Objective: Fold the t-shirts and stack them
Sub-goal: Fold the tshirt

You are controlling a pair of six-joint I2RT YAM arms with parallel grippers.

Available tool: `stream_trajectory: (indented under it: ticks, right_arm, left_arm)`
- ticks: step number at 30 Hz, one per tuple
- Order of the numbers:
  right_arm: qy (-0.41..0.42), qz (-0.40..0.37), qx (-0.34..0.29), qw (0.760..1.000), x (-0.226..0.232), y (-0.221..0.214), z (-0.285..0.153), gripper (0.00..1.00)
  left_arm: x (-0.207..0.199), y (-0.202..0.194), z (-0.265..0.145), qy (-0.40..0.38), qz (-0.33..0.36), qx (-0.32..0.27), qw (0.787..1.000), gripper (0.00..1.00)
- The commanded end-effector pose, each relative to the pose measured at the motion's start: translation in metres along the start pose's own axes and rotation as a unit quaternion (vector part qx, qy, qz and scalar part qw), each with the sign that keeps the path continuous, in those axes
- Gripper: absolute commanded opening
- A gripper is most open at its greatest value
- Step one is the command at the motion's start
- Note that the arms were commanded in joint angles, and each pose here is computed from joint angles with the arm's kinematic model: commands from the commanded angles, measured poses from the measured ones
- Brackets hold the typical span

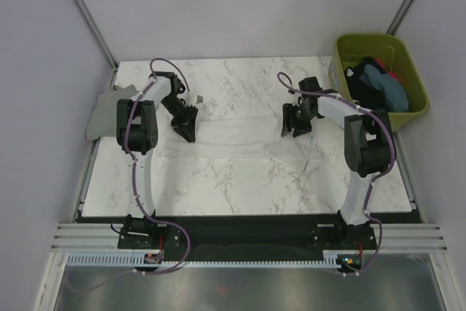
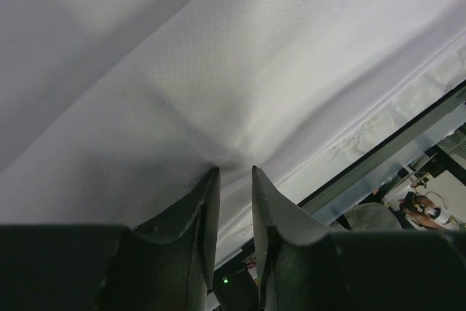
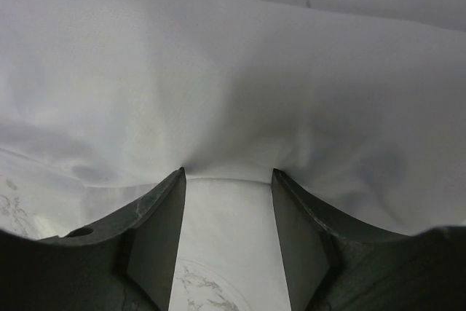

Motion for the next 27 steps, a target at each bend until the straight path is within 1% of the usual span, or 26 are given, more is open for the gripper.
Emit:
stream_trajectory:
  ticks: [1,2,3,4,7,8,9,10,11,12,13,14,15,16,18,20,22,23,24,26,27]
  right_arm:
    - [0.0,-0.009,-0.038,0.999,0.006,0.044,0.015,0.6]
    - [0.0,-0.013,-0.042,0.999,0.007,0.051,0.018,0.6]
    - [-0.008,-0.01,-0.034,0.999,0.002,0.054,0.033,0.6]
    - [-0.001,-0.017,-0.053,0.998,0.01,0.074,0.031,0.6]
    - [-0.005,-0.025,-0.056,0.998,0.009,0.097,0.054,0.6]
    - [0.005,-0.033,-0.084,0.996,0.022,0.123,0.048,0.6]
    - [0.002,-0.033,-0.076,0.997,0.017,0.127,0.067,0.6]
    - [0.0,-0.035,-0.087,0.996,0.019,0.138,0.07,0.6]
    - [0.009,-0.045,-0.121,0.992,0.032,0.165,0.062,0.61]
    - [0.003,-0.045,-0.118,0.992,0.027,0.169,0.078,0.61]
    - [0.011,-0.053,-0.15,0.987,0.037,0.193,0.068,0.61]
    - [0.014,-0.056,-0.159,0.986,0.041,0.201,0.07,0.61]
    - [0.013,-0.055,-0.157,0.986,0.038,0.203,0.082,0.62]
    - [0.022,-0.057,-0.176,0.982,0.045,0.217,0.076,0.62]
    - [0.031,-0.055,-0.18,0.982,0.047,0.221,0.086,0.62]
    - [0.047,-0.051,-0.202,0.977,0.056,0.235,0.082,0.63]
    - [0.056,-0.049,-0.206,0.976,0.058,0.239,0.091,0.63]
    - [0.068,-0.049,-0.221,0.972,0.065,0.249,0.086,0.63]
    - [0.074,-0.05,-0.22,0.971,0.067,0.249,0.093,0.64]
    - [0.087,-0.051,-0.235,0.967,0.075,0.257,0.092,0.64]
    - [0.089,-0.052,-0.233,0.967,0.075,0.257,0.098,0.64]
  left_arm:
    - [0.004,-0.014,0.001,0.005,-0.025,0.036,0.999,0.31]
    - [0.008,-0.014,0.001,0.012,-0.023,0.039,0.999,0.31]
    - [0.01,-0.009,0.001,0.019,-0.02,0.036,0.999,0.31]
    - [0.014,-0.007,0.003,0.025,-0.019,0.038,0.999,0.3]
    - [0.022,0.012,0.0,0.06,0.011,0.029,0.998,0.29]
    - [0.025,0.018,0.002,0.066,0.018,0.024,0.997,0.27]
    - [0.024,0.029,-0.001,0.075,0.029,0.007,0.997,0.27]
    - [0.024,0.035,-0.001,0.078,0.031,-0.006,0.996,0.27]
    - [0.021,0.041,-0.006,0.08,0.034,-0.023,0.996,0.28]
    - [0.02,0.049,-0.008,0.083,0.038,-0.04,0.995,0.28]
    - [0.017,0.052,-0.01,0.082,0.042,-0.047,0.995,0.29]
    - [0.014,0.055,-0.011,0.081,0.044,-0.052,0.994,0.29]
    - [0.01,0.057,-0.015,0.083,0.05,-0.058,0.994,0.3]
    - [0.008,0.057,-0.015,0.082,0.05,-0.057,0.994,0.3]
    - [-0.001,0.055,-0.017,0.081,0.057,-0.058,0.993,0.3]
    - [-0.008,0.053,-0.02,0.087,0.059,-0.057,0.993,0.31]
    - [-0.023,0.047,-0.019,0.09,0.067,-0.05,0.992,0.31]
    - [-0.029,0.045,-0.017,0.09,0.072,-0.046,0.992,0.32]
    - [-0.04,0.038,-0.007,0.086,0.077,-0.029,0.993,0.32]
    - [-0.054,0.032,-0.004,0.093,0.093,-0.02,0.991,0.32]
    - [-0.066,0.026,0.008,0.089,0.102,-0.002,0.991,0.32]
Point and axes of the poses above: each gripper's point midway between its finger pads, its own z axis out along the fingers, its own x axis along the line the jaws close on, y = z × x, the point moved 1 cm from there along -z, back along the fingers, and after that the axes turned 14 degrees about z, right-handed, at the moved point
